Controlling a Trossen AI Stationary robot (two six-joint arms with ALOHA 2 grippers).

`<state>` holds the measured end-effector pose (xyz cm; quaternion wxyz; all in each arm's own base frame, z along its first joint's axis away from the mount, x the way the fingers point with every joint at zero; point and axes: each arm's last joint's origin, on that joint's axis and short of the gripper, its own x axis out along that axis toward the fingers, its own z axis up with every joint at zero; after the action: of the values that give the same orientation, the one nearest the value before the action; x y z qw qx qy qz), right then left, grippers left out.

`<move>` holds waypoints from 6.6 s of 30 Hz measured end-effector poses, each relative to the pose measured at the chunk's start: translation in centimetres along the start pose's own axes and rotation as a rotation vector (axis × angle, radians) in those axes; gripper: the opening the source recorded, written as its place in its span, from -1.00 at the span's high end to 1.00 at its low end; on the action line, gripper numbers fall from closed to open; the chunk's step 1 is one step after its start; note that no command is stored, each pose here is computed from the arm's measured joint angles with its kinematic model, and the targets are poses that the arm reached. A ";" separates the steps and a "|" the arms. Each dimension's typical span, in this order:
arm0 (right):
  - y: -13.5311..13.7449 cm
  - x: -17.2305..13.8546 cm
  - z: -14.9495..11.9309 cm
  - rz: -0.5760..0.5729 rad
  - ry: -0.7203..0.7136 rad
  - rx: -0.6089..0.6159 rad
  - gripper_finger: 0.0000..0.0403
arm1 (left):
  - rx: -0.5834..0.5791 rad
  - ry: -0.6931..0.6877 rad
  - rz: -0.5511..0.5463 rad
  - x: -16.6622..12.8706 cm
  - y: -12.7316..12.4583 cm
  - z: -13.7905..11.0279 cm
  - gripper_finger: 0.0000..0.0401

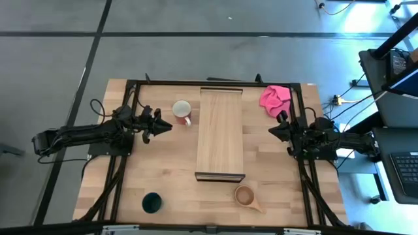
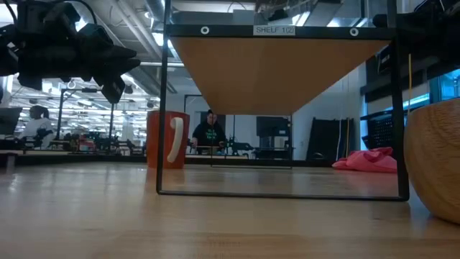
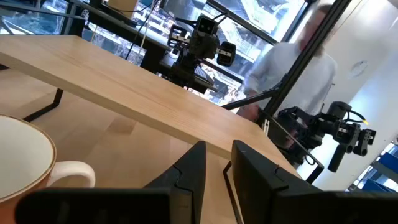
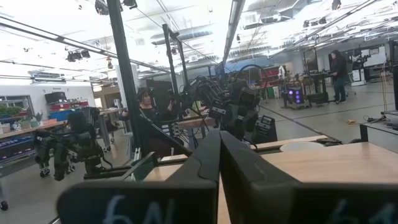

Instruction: Stack small to large cups/mugs on shelf

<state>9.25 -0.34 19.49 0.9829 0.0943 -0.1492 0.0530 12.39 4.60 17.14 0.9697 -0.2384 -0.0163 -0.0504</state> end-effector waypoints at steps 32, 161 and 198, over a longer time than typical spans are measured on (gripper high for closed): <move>0.2 -0.1 1.0 0.037 -0.104 0.235 0.95 | 0.001 0.000 0.000 0.0 0.0 0.0 0.65; -1.8 -0.7 0.4 -0.600 -0.397 0.674 0.95 | -0.066 0.636 0.914 9.5 1.1 14.7 0.40; -1.9 -0.7 0.0 -0.606 -0.341 0.668 0.95 | -0.218 0.890 1.112 11.8 5.6 14.4 0.26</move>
<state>8.88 -2.22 18.96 0.8315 0.4514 -0.2490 -0.2071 24.58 15.16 27.94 0.7374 -0.2637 0.5092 0.3570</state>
